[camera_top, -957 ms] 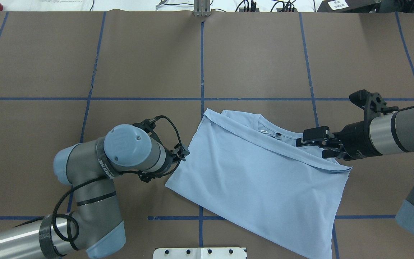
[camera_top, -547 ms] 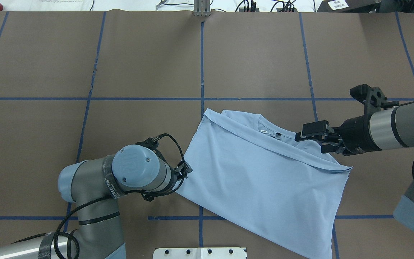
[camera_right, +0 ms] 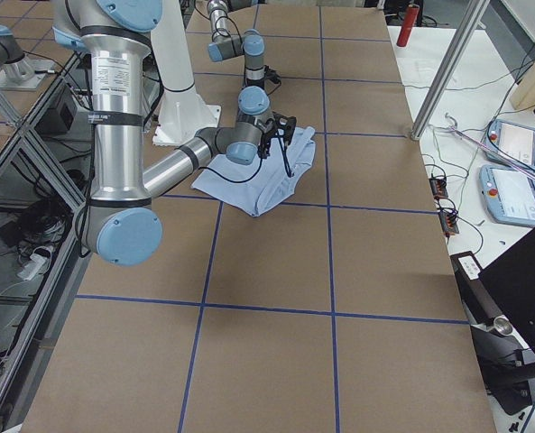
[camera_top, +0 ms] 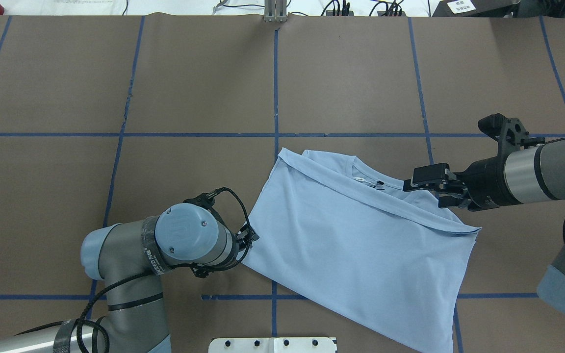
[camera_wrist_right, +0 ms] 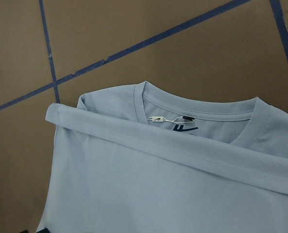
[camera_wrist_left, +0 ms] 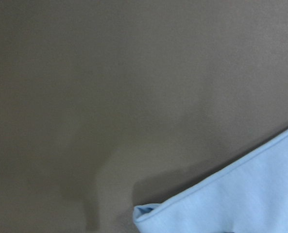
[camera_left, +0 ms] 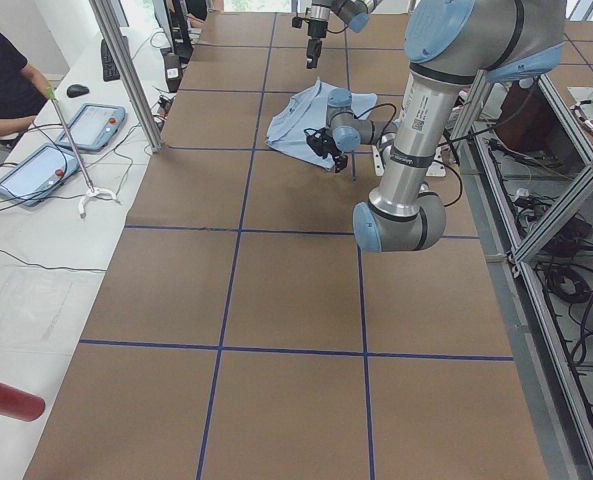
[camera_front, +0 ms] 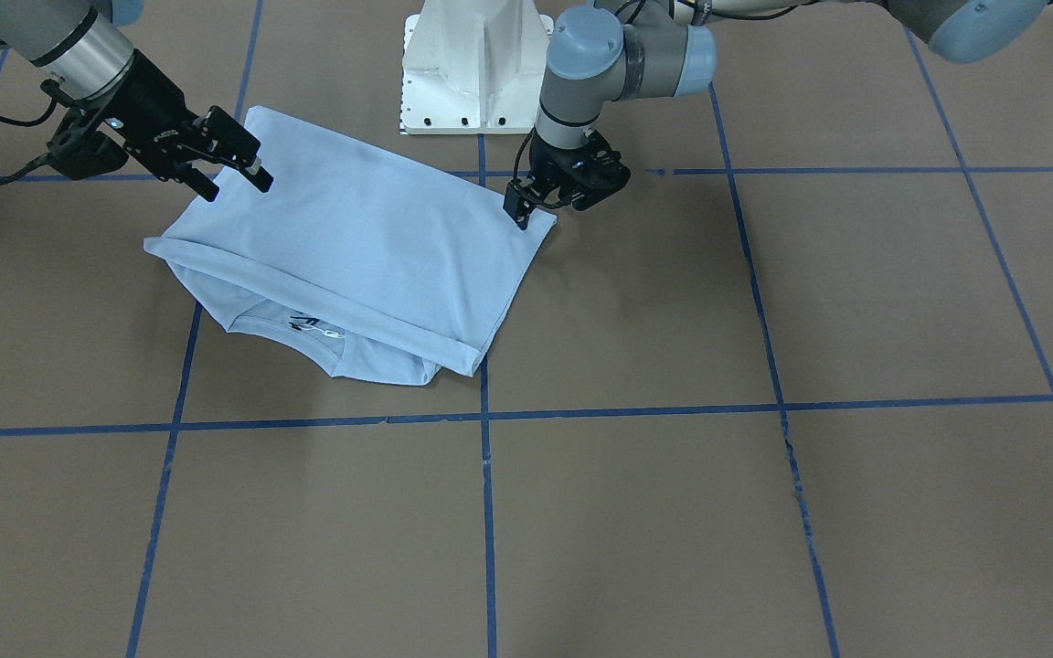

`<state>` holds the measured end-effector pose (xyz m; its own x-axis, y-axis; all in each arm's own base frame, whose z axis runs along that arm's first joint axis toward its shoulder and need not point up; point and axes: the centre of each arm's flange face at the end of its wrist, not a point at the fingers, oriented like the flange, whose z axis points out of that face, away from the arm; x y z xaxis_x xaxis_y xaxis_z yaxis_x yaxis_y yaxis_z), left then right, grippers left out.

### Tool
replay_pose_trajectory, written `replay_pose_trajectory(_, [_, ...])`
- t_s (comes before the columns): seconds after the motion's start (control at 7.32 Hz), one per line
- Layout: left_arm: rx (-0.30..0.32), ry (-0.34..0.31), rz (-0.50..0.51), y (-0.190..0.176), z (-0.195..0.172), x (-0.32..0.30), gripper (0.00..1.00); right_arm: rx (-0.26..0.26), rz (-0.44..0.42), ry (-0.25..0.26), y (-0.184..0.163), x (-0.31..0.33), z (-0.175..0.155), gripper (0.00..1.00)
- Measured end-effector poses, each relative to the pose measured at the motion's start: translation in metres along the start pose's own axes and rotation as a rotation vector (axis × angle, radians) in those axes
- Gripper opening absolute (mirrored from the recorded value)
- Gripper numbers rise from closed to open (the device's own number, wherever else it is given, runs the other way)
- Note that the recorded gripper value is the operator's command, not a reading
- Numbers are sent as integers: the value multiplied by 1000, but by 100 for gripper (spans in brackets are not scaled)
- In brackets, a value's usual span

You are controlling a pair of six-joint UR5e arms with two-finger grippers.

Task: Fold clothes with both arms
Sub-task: 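Rotate the shirt with both grippers so its collar faces the right arm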

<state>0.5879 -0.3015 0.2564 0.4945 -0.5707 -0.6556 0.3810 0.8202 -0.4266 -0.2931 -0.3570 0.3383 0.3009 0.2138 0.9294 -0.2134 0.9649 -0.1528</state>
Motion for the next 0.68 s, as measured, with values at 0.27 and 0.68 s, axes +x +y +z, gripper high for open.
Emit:
replay_pose_trajectory(0.27, [0, -1, 0, 1, 1, -1, 6, 0, 1, 1, 0, 0, 0, 100])
replay_pose_trajectory(0.68, [4, 0, 10, 1, 2, -1, 0, 2, 2, 1, -1, 1, -1, 100])
